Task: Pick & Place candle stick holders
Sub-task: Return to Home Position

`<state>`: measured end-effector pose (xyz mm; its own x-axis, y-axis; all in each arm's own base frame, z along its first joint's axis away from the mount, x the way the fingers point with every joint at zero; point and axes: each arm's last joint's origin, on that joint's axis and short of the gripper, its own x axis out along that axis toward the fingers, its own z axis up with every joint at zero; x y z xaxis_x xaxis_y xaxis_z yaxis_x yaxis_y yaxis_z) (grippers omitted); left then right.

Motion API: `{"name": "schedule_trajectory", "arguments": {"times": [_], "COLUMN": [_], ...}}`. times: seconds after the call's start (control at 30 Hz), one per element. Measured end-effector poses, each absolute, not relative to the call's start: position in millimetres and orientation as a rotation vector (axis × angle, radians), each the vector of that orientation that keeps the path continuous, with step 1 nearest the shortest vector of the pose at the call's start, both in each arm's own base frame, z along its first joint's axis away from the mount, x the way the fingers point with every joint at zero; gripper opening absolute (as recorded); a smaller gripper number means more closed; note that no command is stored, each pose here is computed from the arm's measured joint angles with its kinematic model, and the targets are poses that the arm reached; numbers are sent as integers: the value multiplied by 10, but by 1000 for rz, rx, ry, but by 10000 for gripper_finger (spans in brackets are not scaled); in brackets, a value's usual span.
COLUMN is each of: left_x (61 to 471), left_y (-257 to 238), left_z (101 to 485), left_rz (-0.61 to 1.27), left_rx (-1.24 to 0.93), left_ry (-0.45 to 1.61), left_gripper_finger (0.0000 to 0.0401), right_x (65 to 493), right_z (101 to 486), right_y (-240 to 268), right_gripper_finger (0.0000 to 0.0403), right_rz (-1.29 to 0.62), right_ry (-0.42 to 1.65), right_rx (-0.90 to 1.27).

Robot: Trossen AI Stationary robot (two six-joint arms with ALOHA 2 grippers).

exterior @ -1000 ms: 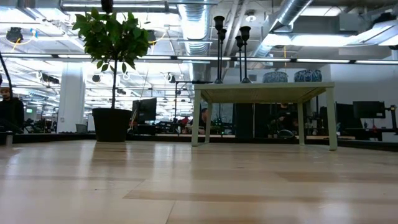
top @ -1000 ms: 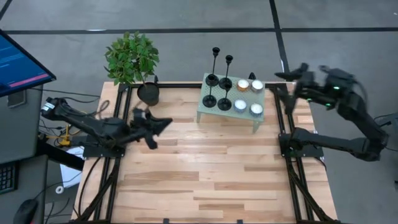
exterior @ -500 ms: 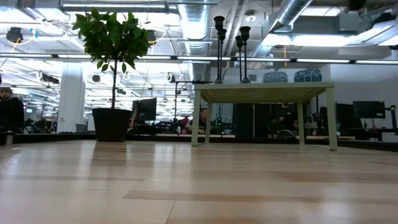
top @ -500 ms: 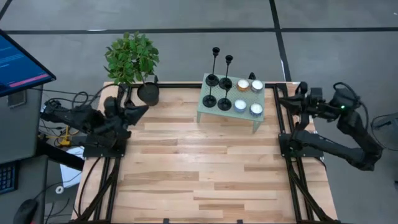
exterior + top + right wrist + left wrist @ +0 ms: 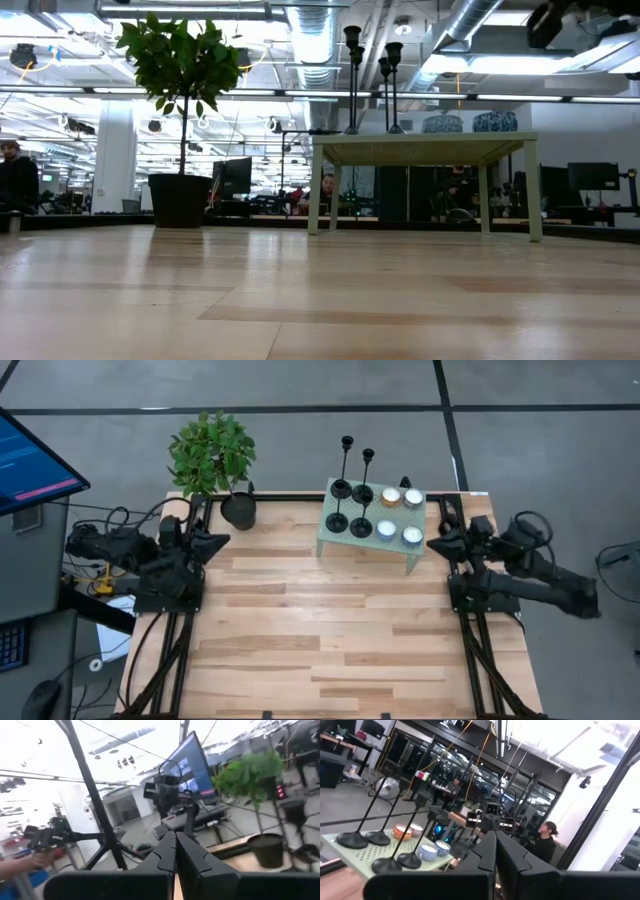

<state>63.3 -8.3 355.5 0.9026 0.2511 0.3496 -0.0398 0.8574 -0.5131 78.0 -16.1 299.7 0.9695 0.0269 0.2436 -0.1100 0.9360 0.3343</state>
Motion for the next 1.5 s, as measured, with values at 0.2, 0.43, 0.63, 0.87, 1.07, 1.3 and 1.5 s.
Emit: {"name": "schedule_trajectory", "arguments": {"times": [0.2, 0.43, 0.63, 0.87, 1.07, 1.3, 1.5], "left_x": [649, 755, 573, 311, 412, 557, 654], "left_y": [-91, -139, -61, 49, -5, -63, -104], "left_z": [3524, 3194, 3102, 3135, 3027, 2748, 2550], "left_rz": [156, 144, 126, 134, 98, 120, 128], "left_rx": [-513, -569, -617, -561, -512, -485, -472], "left_ry": [-392, -323, -404, -514, -461, -390, -330], "left_gripper_finger": [3, 4, 4, 3, 4, 3, 5], "right_x": [994, 1138, 868, 341, 449, 707, 849], "right_z": [2750, 2626, 2915, 3081, 2952, 2470, 2125], "right_y": [-16, 268, 214, 31, 59, 135, 188], "right_gripper_finger": [0, 0, 0, 0, 0, 0, 0], "right_rz": [113, 128, 91, 66, 46, 48, 85], "right_ry": [-252, -205, -341, -375, -300, -254, -234], "right_rx": [413, 320, 181, 172, 132, 198, 210]}}
